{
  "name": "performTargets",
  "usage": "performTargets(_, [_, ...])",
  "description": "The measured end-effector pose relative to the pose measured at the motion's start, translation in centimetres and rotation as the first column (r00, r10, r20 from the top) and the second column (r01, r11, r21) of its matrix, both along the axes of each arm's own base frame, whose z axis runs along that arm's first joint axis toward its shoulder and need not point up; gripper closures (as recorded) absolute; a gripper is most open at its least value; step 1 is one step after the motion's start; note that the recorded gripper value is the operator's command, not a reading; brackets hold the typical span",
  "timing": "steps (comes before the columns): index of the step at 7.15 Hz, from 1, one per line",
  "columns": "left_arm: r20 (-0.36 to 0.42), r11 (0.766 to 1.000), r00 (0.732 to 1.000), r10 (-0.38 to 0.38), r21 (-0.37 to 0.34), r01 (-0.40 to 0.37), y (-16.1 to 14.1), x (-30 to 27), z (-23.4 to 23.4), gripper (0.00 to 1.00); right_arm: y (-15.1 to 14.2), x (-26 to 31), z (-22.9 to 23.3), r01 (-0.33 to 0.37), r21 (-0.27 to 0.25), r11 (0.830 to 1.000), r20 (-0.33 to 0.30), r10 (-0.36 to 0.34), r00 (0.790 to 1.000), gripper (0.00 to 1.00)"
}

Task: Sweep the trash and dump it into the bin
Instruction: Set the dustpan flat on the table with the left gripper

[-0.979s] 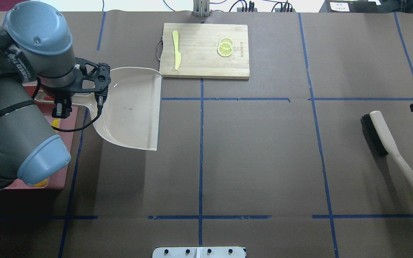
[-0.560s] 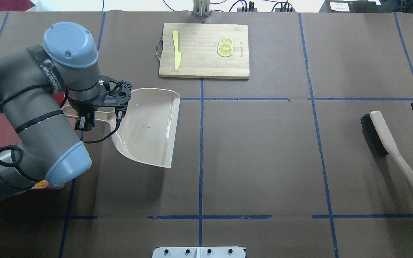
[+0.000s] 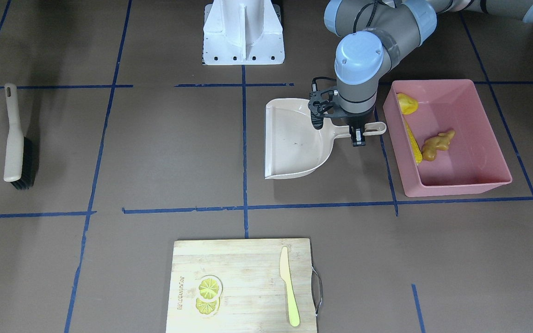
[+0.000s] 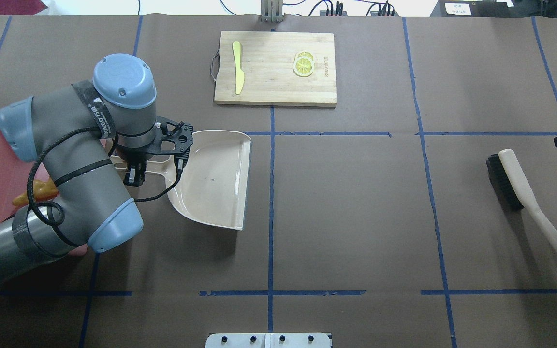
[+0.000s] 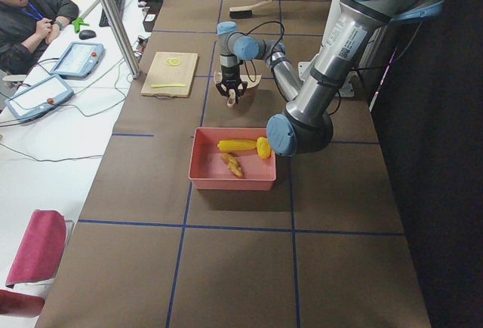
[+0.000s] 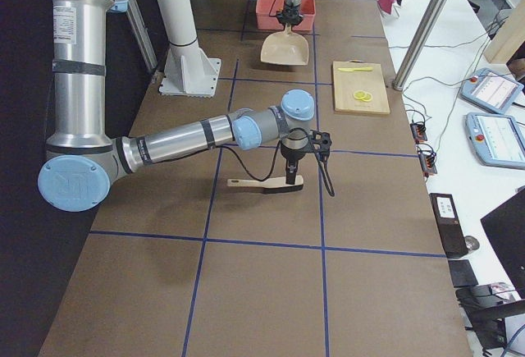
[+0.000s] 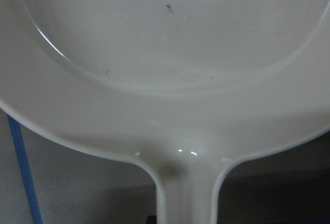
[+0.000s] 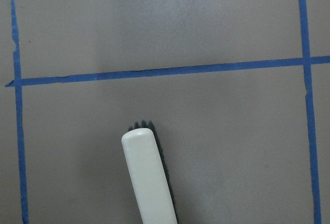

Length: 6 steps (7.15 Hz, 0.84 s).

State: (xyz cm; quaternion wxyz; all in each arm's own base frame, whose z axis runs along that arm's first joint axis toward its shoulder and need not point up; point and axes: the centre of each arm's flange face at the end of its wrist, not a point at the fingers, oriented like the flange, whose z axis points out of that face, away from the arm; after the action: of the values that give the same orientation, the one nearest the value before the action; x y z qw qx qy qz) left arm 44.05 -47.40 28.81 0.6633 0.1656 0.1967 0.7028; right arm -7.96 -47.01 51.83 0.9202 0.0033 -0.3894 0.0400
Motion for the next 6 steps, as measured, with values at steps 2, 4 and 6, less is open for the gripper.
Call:
performTargets(2, [0.008,1.0,1.0,-0.006,-0.019,0.007,0.6,1.6,0.4,0.93,0.0,0.0,0.1,0.0,-0.001,1.0,0.0,0.0,1.0,0.0])
performTargets(4, [0.01,0.999,1.0,-0.016,-0.028,0.016,0.4,2.9,0.3,0.9,0.1,0.0,0.1,0.0,-0.003,1.0,-0.001,0.0,1.0,0.0])
performTargets(6, [0.015,0.999,1.0,-0.013,-0.032,0.014,0.3,3.5,0.5,0.67,0.1,0.0,0.2,0.0,-0.003,1.0,-0.001,0.0,1.0,0.0])
